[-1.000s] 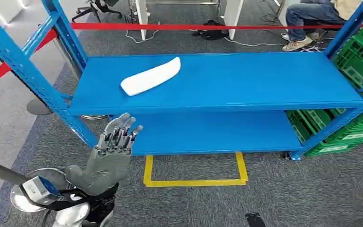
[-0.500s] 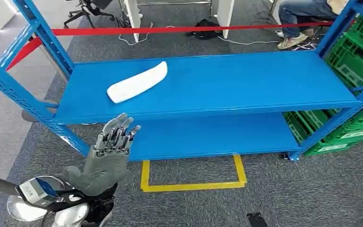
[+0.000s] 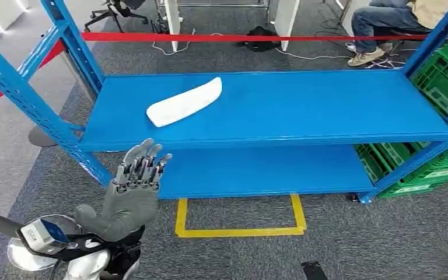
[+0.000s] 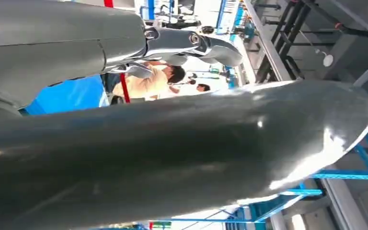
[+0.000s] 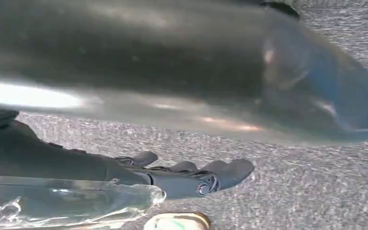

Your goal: Take the parts from the cabinet and place them on the table.

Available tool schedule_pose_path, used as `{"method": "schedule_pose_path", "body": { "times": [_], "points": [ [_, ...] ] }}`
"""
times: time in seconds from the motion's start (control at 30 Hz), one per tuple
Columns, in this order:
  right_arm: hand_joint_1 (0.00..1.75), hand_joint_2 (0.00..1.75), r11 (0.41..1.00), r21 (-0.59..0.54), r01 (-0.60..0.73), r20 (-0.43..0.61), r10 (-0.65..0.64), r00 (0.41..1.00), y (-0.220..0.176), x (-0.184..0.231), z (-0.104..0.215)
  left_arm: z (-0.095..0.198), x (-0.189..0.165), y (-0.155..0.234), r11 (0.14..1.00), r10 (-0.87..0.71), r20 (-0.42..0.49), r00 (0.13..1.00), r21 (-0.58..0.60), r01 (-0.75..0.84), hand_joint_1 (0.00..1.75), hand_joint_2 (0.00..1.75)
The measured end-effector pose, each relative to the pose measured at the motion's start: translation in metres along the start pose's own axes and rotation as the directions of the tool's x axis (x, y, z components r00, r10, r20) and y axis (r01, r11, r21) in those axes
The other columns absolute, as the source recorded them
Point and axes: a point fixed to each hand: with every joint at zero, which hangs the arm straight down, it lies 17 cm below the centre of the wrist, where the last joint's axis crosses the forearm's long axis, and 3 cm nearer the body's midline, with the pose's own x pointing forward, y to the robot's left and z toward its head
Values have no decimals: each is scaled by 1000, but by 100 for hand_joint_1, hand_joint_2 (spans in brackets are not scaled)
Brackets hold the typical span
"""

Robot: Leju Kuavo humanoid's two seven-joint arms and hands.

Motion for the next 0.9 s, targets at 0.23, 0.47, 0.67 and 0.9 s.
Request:
{"method": "schedule_pose_path", "body": {
  "times": [0.23, 0.47, 0.67, 0.9],
  "points": [
    [0, 0, 1000, 1, -1, 2, 1, 1000, 0, 1, 0, -1, 4, -1, 1000, 7, 13, 1000, -6, -7, 0, 0],
    [0, 0, 1000, 1, 0, -3, 0, 1000, 0, -1, 0, 0, 4, 2, 1000, 5, 12, 1000, 2, -5, 0, 0],
    [0, 0, 1000, 1, 2, 3, -2, 1000, 0, 2, 0, 0, 4, 3, 1000, 2, 12, 1000, 8, -2, 0, 0],
    [0, 0, 1000, 2, 1, -2, -1, 1000, 1, 0, 0, 0, 6, 4, 1000, -2, 20, 1000, 13, 2, 0, 0]
  ]
}}
